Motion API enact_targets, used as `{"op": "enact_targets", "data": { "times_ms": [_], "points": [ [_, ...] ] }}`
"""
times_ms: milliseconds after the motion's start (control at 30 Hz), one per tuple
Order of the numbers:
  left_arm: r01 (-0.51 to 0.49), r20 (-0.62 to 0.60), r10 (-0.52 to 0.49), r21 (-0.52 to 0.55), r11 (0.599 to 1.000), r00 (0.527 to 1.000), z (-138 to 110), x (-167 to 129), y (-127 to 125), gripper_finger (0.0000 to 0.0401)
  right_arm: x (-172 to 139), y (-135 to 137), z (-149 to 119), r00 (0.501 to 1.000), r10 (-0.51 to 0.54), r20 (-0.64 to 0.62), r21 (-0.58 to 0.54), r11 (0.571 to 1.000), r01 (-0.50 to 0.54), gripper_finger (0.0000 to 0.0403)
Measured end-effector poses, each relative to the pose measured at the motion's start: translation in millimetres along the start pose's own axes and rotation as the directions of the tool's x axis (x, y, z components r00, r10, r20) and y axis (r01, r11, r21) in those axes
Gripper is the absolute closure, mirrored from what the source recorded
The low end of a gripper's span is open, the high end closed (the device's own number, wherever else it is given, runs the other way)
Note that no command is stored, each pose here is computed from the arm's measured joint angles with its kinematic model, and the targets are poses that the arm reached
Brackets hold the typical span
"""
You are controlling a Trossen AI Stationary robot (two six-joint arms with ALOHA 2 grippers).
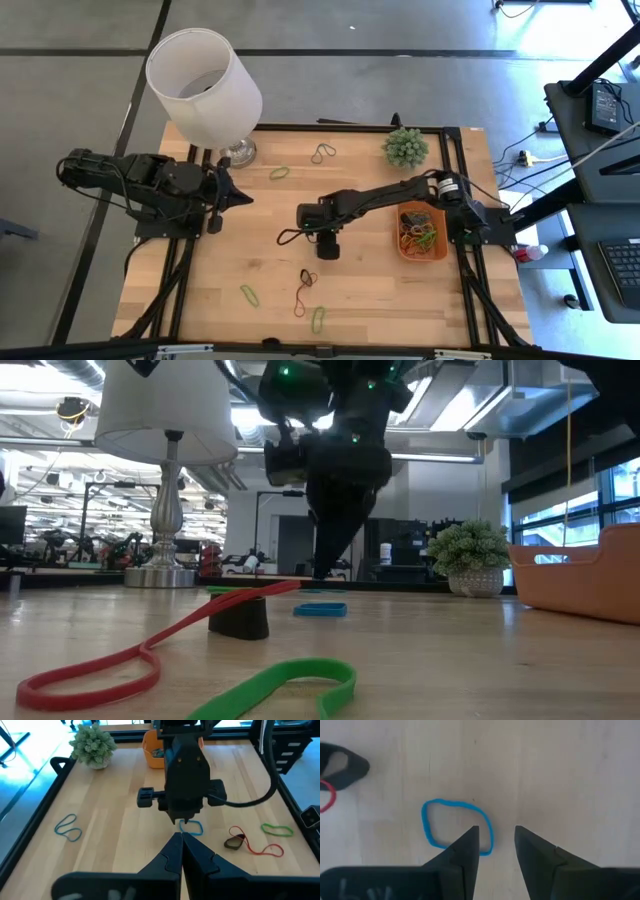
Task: Pick and place rubber bands into bin
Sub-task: Put the blue rubber band into the orange bin
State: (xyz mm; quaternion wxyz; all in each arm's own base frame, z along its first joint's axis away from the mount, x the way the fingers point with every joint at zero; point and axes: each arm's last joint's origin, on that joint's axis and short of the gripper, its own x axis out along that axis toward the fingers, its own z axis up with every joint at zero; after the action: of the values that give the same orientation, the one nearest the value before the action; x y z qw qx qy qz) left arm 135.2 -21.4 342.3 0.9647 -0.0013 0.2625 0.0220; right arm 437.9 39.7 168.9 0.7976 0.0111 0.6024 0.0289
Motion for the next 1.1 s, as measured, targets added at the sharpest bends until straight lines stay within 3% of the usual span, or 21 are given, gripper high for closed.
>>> {"op": "enact_targets", "data": {
  "times_ms": [400,500,600,800,1100],
  "points": [
    [-0.005,-0.041,0.006,0.010,1.000,0.999,-4.0,-0.1,0.5,0.0399,29.8,-0.4,-7.3,0.996,0.022,-0.092,0.004,1.000,-0.021,0.0278],
    [-0.005,-0.041,0.006,0.029,1.000,0.999,-4.0,-0.1,0.5,0.0398,37.4,1.0,-9.9,0.992,0.011,-0.123,0.029,1.000,-0.007,0.0308],
    [-0.005,-0.040,0.007,0.036,0.999,0.999,-4.0,-0.1,0.5,0.0400,39.3,0.5,-11.5,0.990,0.003,-0.140,0.088,0.996,0.009,0.0372],
    [-0.006,-0.041,0.008,0.037,0.999,0.999,-4.0,-0.1,0.5,0.0398,15.0,3.5,-13.7,0.991,0.032,-0.132,0.178,0.984,-0.008,0.0398],
    [-0.012,-0.105,0.017,0.050,0.999,0.994,-8.7,3.3,0.4,0.0398,-72.0,5.4,-14.3,1.000,0.028,0.012,0.216,0.976,-0.030,0.0401]
  ]
}}
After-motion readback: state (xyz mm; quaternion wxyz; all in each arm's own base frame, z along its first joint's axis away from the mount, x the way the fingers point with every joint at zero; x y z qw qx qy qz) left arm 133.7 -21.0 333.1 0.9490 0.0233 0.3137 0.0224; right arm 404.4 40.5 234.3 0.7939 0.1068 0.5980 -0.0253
